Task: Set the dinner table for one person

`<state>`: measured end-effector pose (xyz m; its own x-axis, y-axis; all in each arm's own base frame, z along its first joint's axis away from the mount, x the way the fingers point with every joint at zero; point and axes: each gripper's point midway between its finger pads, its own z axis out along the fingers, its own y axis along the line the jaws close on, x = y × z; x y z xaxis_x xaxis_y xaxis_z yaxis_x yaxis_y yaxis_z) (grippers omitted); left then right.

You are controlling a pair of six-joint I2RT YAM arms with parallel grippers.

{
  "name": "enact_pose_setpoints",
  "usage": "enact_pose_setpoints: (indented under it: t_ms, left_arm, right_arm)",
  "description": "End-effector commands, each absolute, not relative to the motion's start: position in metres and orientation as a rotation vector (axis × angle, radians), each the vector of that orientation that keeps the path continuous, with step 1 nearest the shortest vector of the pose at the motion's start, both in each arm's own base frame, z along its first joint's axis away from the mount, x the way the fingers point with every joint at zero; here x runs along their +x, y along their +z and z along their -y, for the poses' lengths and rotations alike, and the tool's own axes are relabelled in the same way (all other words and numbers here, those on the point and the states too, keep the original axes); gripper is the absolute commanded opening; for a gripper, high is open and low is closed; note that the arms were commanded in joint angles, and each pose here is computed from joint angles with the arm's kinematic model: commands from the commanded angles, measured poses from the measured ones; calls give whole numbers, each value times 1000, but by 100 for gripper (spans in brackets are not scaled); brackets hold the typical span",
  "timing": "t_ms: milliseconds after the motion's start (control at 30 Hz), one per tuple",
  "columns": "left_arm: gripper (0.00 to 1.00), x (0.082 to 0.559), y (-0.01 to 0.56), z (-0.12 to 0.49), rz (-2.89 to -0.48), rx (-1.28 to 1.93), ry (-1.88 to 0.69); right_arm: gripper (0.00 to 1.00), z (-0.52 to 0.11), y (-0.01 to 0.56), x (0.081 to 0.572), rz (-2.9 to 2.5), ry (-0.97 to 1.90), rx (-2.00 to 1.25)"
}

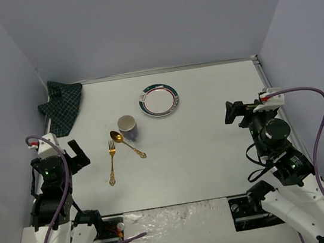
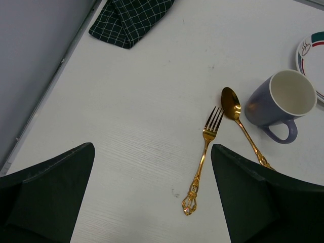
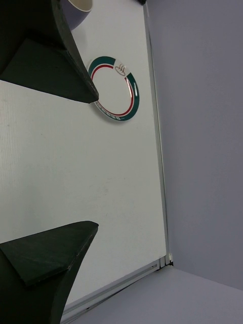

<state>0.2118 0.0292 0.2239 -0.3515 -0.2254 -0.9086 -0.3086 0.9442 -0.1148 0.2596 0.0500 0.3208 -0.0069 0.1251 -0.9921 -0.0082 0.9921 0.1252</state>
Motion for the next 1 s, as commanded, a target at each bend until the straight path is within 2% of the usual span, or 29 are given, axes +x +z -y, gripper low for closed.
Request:
enact_pose_setpoints:
  t_ms: [0,200,433,600,833,967]
  left_arm:
    - [97,227,242,-29,-1914,-437,64]
    - [97,264,241,-26,-1974,-547,37]
    - [97,359,240,-43,-1970,-648,102]
    - [97,431,215,-91,-1931,-787,107]
    - [97,490,180,-144,-1893,-884,104]
    - [97,515,138,-159,-1938,-921,42]
  right_arm:
    - [100,-58,354,260,-1484,183,101]
    - [100,-77,348,257,-1511,294,72]
    - [100,-101,343,256,-1540,401,-12]
    - [100,-115,341,251,-1553,466,-72]
    - [100,-121,333,245,-1561,491,-127]
    - [100,-128,325,242,-1577,512,-173]
